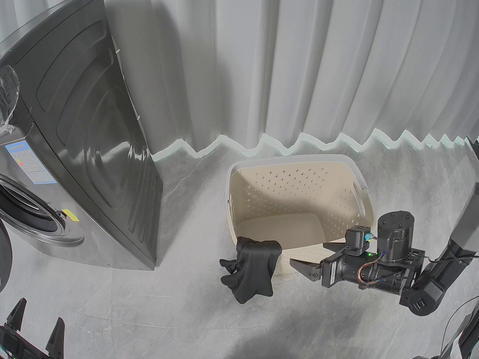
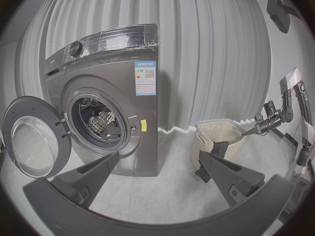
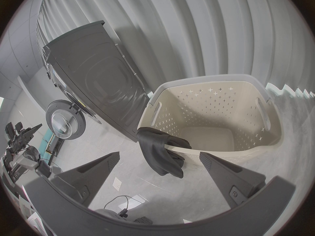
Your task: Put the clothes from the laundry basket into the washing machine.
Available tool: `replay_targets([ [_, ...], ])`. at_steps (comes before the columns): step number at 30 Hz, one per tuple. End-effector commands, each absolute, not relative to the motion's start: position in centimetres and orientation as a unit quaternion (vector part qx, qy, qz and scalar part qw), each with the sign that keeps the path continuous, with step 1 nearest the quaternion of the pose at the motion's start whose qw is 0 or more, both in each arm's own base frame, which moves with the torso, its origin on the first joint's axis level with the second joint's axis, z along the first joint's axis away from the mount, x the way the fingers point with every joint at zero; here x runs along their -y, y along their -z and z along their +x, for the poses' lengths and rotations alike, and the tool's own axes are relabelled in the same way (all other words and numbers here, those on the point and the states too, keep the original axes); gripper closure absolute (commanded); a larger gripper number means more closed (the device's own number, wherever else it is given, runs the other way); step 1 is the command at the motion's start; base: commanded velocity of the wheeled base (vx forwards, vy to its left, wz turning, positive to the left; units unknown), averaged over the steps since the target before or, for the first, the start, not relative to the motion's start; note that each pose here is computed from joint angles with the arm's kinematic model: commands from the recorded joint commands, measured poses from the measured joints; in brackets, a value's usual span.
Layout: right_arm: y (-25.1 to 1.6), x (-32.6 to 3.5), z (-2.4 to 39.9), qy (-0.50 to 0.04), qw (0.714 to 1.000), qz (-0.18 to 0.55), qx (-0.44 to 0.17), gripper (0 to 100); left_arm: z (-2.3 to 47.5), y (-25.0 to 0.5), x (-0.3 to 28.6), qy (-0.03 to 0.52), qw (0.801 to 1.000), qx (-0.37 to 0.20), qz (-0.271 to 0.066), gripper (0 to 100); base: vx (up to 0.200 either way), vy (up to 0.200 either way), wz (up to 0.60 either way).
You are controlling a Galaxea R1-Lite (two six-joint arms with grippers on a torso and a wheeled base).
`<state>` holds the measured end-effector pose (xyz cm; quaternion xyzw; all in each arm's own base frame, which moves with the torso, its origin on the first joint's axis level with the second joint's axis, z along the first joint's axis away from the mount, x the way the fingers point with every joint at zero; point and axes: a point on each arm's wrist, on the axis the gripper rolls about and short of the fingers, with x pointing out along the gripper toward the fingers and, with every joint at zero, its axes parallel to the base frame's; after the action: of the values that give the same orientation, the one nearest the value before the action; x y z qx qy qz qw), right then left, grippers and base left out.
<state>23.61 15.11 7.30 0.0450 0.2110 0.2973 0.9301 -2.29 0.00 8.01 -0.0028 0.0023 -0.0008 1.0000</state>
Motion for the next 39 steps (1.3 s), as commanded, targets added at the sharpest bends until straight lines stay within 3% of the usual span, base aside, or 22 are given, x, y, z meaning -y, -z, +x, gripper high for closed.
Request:
replay_targets([
  [1, -6.2, -16.5, 24.5, -0.306, 0.926, 0.041, -0.219, 0, -2.3, -7.5, 0.0, 0.001, 1.000, -0.002, -0.003, 0, 0.000, 0.000, 0.00],
  [11, -5.3, -18.7, 25.9, -0.323, 0.921, 0.038, -0.215, 0, -2.3, -7.5, 0.0, 0.001, 1.000, -0.002, -0.003, 0, 0.000, 0.000, 0.00],
  [31, -0.1, -21.6, 28.7, -0.329, 0.912, 0.013, -0.245, 0, -2.3, -7.6, 0.0, 0.001, 1.000, -0.002, -0.003, 0, 0.000, 0.000, 0.00],
  [39, 0.0, -22.3, 29.7, -0.332, 0.914, 0.014, -0.232, 0, -2.3, -7.6, 0.0, 0.001, 1.000, -0.002, -0.003, 0, 0.000, 0.000, 0.00],
])
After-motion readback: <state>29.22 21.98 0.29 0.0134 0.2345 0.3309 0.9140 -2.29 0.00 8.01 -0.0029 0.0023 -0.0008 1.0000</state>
